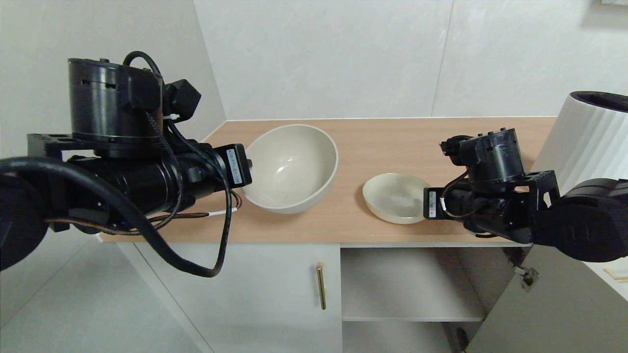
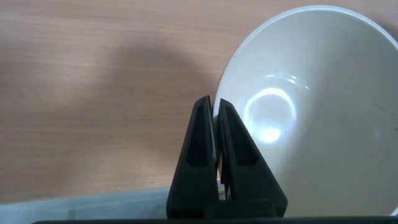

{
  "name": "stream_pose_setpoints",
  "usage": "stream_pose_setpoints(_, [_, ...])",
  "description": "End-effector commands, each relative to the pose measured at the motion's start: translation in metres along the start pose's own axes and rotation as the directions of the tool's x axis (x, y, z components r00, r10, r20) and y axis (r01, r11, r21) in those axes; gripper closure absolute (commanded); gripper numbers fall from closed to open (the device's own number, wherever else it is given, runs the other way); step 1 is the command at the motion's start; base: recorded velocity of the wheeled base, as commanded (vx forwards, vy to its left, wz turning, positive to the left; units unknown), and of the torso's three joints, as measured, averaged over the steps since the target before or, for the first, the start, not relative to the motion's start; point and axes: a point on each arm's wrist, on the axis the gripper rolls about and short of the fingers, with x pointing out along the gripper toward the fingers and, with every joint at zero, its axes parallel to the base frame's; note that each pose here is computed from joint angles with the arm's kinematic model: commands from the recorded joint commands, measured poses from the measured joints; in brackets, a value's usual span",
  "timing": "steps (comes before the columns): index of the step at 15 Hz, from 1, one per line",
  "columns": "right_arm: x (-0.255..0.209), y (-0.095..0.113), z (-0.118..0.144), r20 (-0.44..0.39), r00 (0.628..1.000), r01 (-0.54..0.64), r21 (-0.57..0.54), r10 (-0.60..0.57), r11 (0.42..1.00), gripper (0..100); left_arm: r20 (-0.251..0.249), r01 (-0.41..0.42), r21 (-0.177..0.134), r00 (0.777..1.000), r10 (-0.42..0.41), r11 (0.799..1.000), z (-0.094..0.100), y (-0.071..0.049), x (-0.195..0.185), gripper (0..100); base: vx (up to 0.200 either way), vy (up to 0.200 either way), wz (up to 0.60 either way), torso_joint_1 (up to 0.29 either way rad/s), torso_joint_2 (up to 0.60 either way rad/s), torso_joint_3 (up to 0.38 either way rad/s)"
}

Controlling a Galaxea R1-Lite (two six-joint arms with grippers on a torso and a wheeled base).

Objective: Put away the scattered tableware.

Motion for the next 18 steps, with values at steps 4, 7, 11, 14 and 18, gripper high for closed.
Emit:
stream_pose_setpoints(4, [-0.023, -0.005, 0.015, 0.054, 0.998, -0.038, 0.039, 0.036, 0.999, 100, -0.005, -0.001, -0.002, 1.0, 0.001, 1.0, -0.004, 0.004, -0.007, 100, 0.0, 0.0, 0.0, 0.0, 0.0, 0.0])
stream_pose_setpoints(7, [-0.058, -0.016, 0.025, 0.08, 0.988, -0.137, 0.054, 0.133, 0.989, 100, -0.001, 0.067, -0.006, 0.998, -0.067, 0.998, -0.005, 0.011, -0.033, 100, 0.0, 0.0, 0.0, 0.0, 0.0, 0.0])
stream_pose_setpoints(11, [-0.106, -0.035, 0.025, 0.003, 0.962, -0.271, 0.049, 0.272, 0.961, 100, -0.054, 0.143, 0.062, 0.989, -0.139, 0.988, -0.026, 0.025, -0.063, 100, 0.0, 0.0, 0.0, 0.0, 0.0, 0.0])
stream_pose_setpoints(14, [-0.122, -0.046, 0.005, -0.083, 0.96, -0.264, 0.047, 0.267, 0.963, 100, -0.089, 0.122, 0.065, 0.989, -0.116, 0.99, -0.039, 0.033, -0.066, 100, 0.0, 0.0, 0.0, 0.0, 0.0, 0.0])
stream_pose_setpoints(18, [-0.137, -0.056, -0.014, -0.123, 0.936, -0.327, 0.049, 0.33, 0.944, 100, -0.118, 0.105, 0.067, 0.988, -0.097, 0.992, -0.045, 0.035, -0.059, 100, 0.0, 0.0, 0.0, 0.0, 0.0, 0.0])
